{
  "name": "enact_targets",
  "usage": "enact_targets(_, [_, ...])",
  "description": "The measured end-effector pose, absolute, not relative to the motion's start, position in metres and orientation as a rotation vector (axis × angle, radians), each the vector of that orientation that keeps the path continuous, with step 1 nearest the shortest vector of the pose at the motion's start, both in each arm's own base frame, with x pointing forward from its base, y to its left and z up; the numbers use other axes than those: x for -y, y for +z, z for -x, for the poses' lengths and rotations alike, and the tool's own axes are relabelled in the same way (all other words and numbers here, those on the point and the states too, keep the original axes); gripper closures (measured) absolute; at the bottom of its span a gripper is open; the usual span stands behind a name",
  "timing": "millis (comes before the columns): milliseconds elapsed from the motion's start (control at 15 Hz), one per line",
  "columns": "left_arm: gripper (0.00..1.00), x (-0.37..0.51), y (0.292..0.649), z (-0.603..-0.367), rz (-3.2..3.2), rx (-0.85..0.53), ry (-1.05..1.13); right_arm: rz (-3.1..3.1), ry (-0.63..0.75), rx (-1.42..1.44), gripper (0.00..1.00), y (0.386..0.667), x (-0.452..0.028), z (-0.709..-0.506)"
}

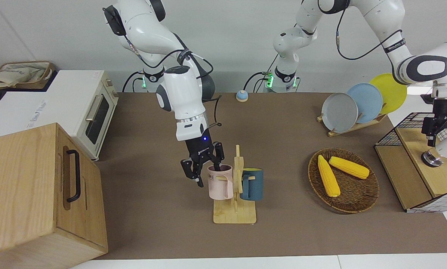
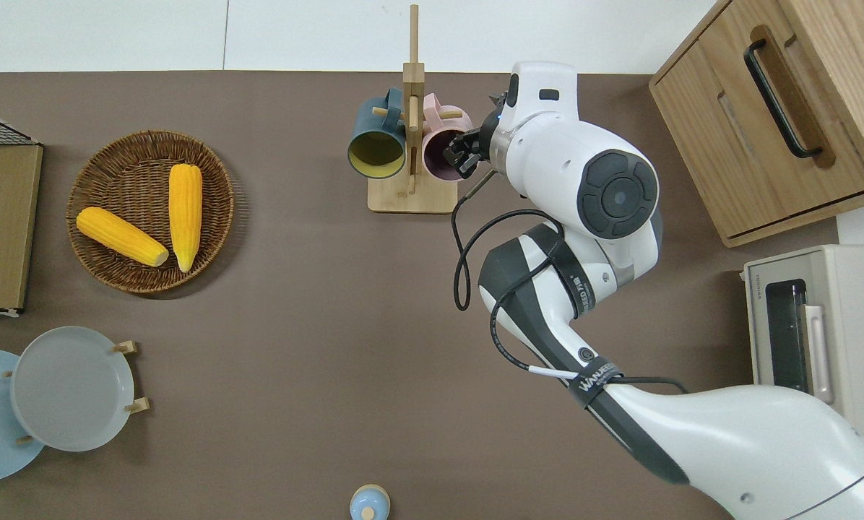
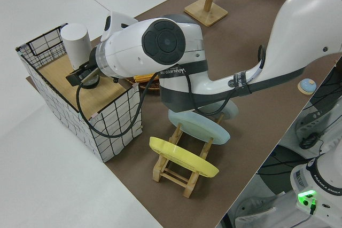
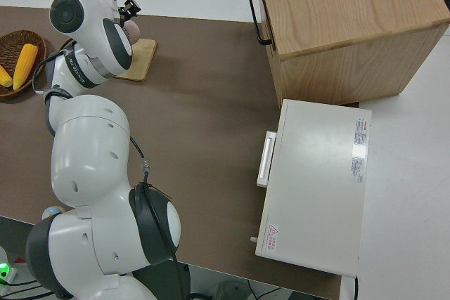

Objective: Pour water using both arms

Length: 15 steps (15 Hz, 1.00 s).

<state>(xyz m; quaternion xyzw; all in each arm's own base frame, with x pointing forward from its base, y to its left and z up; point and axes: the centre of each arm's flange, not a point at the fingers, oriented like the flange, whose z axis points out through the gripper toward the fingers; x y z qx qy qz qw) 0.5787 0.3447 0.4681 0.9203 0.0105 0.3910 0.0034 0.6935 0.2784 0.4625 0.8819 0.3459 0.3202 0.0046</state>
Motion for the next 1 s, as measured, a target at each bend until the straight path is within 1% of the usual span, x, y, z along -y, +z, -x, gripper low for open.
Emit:
enact_targets(67, [0.00,-0.343,0.467,-0.580,-2.881,-0.033,1.226,-2.766,1.004,-1.079,0.22,0.462,-0.281,-0.693])
enact_targets(200, [0.00,-0.342,0.467,-0.585,-2.875,-0.030,1.232,-2.775,1.006,-1.068,0.32,0.461,-0.285,-0.692])
enact_targets(267, [0.00,-0.341,0.468,-0.588,-2.873,-0.025,1.237,-2.776,1.005,-1.067,0.32,0.461,-0.286,-0.692])
enact_targets(333, [0.00,-0.341,0.468,-0.592,-2.871,-0.021,1.244,-2.777,1.005,-1.064,0.45,0.461,-0.286,-0.692])
enact_targets(400, [0.00,-0.341,0.468,-0.594,-2.870,-0.019,1.246,-2.780,1.005,-1.059,0.49,0.460,-0.286,-0.692])
enact_targets(467, [0.00,-0.343,0.467,-0.596,-2.871,-0.020,1.249,-2.779,1.004,-1.058,0.49,0.460,-0.286,-0.692])
enact_targets(533, [0.00,-0.344,0.465,-0.598,-2.872,-0.020,1.249,-2.778,1.003,-1.056,0.55,0.460,-0.285,-0.693])
enact_targets(800, [0.00,-0.348,0.461,-0.604,-2.874,-0.022,1.252,-2.772,0.998,-1.060,0.55,0.458,-0.286,-0.693])
enact_targets(933, [0.02,-0.349,0.460,-0.605,-2.869,-0.036,1.253,-2.771,0.996,-1.061,0.55,0.457,-0.286,-0.693])
enact_targets(1000, [0.12,-0.349,0.460,-0.606,-2.864,-0.051,1.252,-2.771,0.995,-1.062,0.56,0.456,-0.286,-0.693])
